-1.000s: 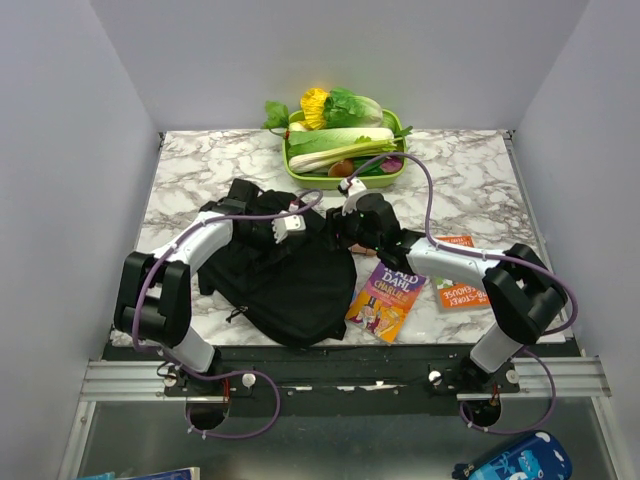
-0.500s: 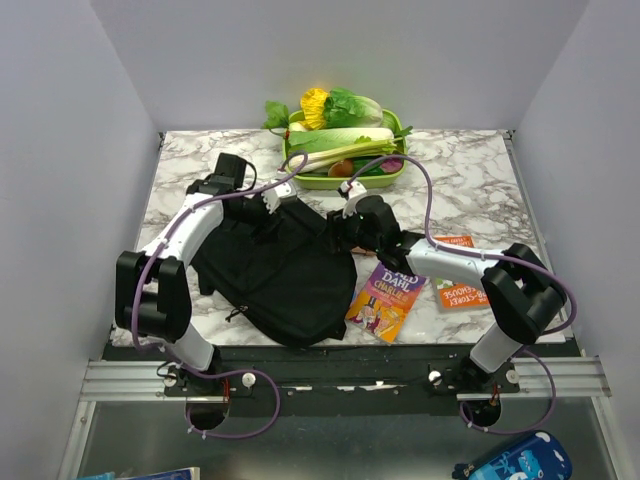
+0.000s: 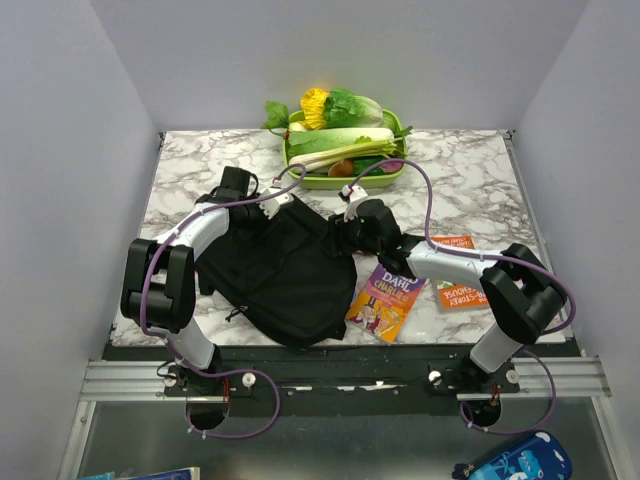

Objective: Pack the student bag
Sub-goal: Unzip the student bag at the center of the board.

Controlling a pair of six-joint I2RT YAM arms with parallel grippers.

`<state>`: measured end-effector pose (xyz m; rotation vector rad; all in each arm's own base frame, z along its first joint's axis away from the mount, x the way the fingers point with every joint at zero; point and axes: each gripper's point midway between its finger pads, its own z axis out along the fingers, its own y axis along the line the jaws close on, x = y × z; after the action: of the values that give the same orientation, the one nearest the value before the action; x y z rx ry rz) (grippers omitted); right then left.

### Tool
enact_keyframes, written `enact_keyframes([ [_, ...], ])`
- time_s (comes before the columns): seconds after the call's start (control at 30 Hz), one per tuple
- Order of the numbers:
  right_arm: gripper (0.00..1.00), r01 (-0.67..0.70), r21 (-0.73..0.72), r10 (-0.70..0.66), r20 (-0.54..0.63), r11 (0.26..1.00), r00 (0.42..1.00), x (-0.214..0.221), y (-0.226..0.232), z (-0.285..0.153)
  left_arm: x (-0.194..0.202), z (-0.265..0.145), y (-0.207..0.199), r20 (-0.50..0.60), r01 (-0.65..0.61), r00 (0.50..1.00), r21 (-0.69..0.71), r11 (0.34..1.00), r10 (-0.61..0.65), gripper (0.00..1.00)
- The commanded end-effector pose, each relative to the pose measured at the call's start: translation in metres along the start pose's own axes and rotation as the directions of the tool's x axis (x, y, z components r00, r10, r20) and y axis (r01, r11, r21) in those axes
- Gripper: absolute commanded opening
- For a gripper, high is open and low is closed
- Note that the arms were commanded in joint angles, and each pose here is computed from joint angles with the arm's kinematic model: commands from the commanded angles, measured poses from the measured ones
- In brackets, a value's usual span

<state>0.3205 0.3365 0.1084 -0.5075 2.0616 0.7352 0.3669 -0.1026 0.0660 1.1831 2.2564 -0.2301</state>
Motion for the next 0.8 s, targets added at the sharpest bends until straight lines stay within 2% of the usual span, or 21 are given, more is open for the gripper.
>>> enact_keyframes([
  [0.0,0.56,-0.004,-0.027,0.004,0.012,1.0,1.0,0.0,0.006,-0.004,0.011,0.006,-0.04,-0.007,-0.023,1.0,0.163,0.986,0.025,0.6],
  [0.07,0.56,-0.008,-0.029,0.008,0.01,1.0,1.0,0.002,0.005,-0.004,0.018,0.006,-0.058,-0.03,-0.067,0.997,0.212,0.975,0.075,0.61],
  [0.2,0.56,-0.01,-0.032,0.011,0.007,0.999,1.0,0.004,0.006,-0.004,0.014,0.003,-0.077,-0.007,-0.081,0.996,0.292,0.953,0.087,0.61],
  [0.23,0.56,-0.009,-0.031,0.009,0.009,0.999,1.0,0.004,0.006,-0.004,0.011,-0.003,-0.092,0.013,-0.073,0.997,0.362,0.929,0.073,0.61],
  [0.4,0.56,-0.009,-0.033,0.009,0.01,0.999,1.0,0.004,0.006,-0.004,-0.012,-0.028,-0.116,0.127,-0.146,0.987,0.498,0.855,0.095,0.62],
  [0.57,0.55,-0.01,-0.033,0.01,0.009,0.999,1.0,0.006,0.005,-0.003,-0.017,-0.044,-0.137,0.148,-0.141,0.987,0.61,0.78,0.063,0.64],
  [0.7,0.55,-0.008,-0.027,0.008,0.006,1.0,1.0,0.007,0.004,-0.002,-0.016,-0.043,-0.141,0.149,-0.129,0.988,0.621,0.773,0.045,0.66],
  [0.77,0.55,-0.007,-0.025,0.007,0.0,1.0,1.0,0.009,0.003,-0.002,-0.015,-0.035,-0.137,0.144,-0.108,0.989,0.591,0.799,0.027,0.65],
])
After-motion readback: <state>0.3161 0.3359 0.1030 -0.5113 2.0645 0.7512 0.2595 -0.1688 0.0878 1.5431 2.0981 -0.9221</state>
